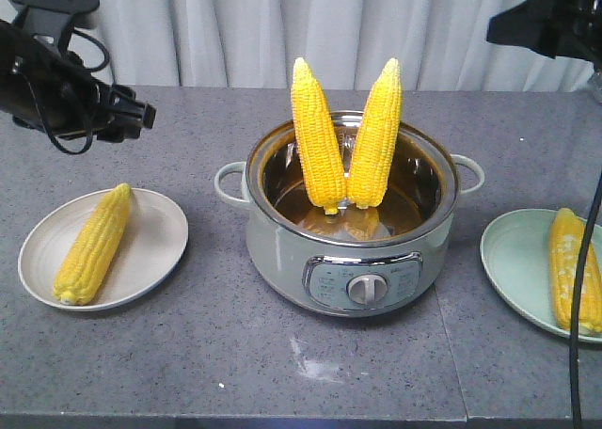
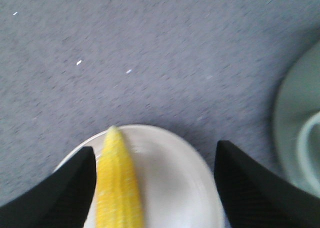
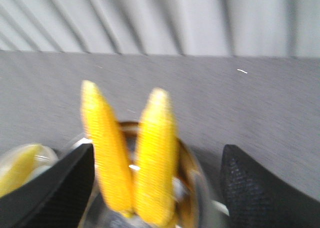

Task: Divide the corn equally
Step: 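Reach both grippers back into the pot and grasp the remaining cobs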

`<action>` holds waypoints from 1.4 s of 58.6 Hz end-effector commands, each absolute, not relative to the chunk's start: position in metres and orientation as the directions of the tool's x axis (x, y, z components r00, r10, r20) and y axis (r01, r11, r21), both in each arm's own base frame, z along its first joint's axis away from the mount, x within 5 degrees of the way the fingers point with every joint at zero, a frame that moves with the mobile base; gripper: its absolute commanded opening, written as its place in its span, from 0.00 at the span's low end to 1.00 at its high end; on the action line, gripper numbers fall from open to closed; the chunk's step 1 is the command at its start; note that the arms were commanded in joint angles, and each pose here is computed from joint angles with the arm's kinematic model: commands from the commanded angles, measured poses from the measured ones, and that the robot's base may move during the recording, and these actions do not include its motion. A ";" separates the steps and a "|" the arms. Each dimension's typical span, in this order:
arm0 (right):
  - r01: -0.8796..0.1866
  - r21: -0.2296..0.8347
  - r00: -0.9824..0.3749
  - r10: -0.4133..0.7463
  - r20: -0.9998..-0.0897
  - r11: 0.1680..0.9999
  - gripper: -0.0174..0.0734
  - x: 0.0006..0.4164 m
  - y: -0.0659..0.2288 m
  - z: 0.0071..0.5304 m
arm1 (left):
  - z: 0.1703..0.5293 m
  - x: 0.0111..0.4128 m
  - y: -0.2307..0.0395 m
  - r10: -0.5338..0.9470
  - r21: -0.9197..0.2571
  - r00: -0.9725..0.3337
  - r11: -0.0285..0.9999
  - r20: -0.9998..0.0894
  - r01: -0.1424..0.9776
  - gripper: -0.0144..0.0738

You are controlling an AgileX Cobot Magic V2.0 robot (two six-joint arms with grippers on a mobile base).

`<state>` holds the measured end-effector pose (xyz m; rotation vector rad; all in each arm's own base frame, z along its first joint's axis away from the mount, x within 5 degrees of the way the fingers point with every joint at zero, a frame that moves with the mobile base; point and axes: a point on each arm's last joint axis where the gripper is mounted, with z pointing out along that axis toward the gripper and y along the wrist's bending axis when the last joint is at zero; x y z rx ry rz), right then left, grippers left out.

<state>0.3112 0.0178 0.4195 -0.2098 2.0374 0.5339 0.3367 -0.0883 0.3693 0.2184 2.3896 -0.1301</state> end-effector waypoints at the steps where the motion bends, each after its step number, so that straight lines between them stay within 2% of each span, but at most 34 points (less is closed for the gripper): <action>1: -0.458 0.313 -0.390 0.128 -0.912 0.832 0.77 0.314 0.030 0.439 | 0.413 0.323 -0.099 0.004 -0.195 -0.581 0.940 -0.814 0.280 0.68; 11: -0.478 0.315 -0.392 0.122 -0.912 0.820 0.77 0.341 0.053 0.418 | 0.431 0.318 -0.118 -0.093 -0.351 -0.504 0.824 -0.859 0.446 0.64; 18: -0.464 0.279 -0.386 0.092 -0.918 0.841 0.77 0.364 0.069 0.395 | 0.436 0.318 -0.123 -0.103 -0.359 -0.466 0.786 -0.879 0.503 0.63; 25: -0.444 0.243 -0.385 0.061 -0.921 0.863 0.77 0.383 0.079 0.373 | 0.437 0.317 -0.123 -0.093 -0.347 -0.456 0.785 -0.885 0.513 0.63; 35: -0.390 0.242 -0.397 0.075 -0.915 0.889 0.77 0.400 0.081 0.353 | 0.437 0.318 -0.123 -0.095 -0.346 -0.454 0.786 -0.886 0.512 0.63; 51: -0.400 0.252 -0.432 0.061 -0.900 0.881 0.74 0.405 0.083 0.341 | 0.437 0.318 -0.123 -0.096 -0.345 -0.451 0.788 -0.887 0.510 0.63; 59: -0.422 0.264 -0.450 0.052 -0.892 0.867 0.60 0.403 0.085 0.340 | 0.437 0.318 -0.123 -0.096 -0.345 -0.451 0.788 -0.887 0.510 0.63; 66: -0.433 0.267 -0.458 0.045 -0.888 0.861 0.41 0.402 0.086 0.339 | 0.437 0.318 -0.123 -0.096 -0.345 -0.452 0.788 -0.887 0.510 0.63; 68: -0.438 0.259 -0.454 0.037 -0.890 0.861 0.32 0.402 0.086 0.339 | 0.437 0.318 -0.123 -0.096 -0.345 -0.452 0.788 -0.887 0.510 0.63; 74: -0.448 0.241 -0.445 0.019 -0.895 0.861 0.18 0.402 0.086 0.339 | 0.437 0.318 -0.123 -0.096 -0.345 -0.452 0.788 -0.887 0.510 0.63; 82: -0.452 0.241 -0.433 0.024 -0.901 0.859 0.18 0.399 0.086 0.345 | 0.437 0.318 -0.123 -0.096 -0.345 -0.452 0.788 -0.887 0.510 0.63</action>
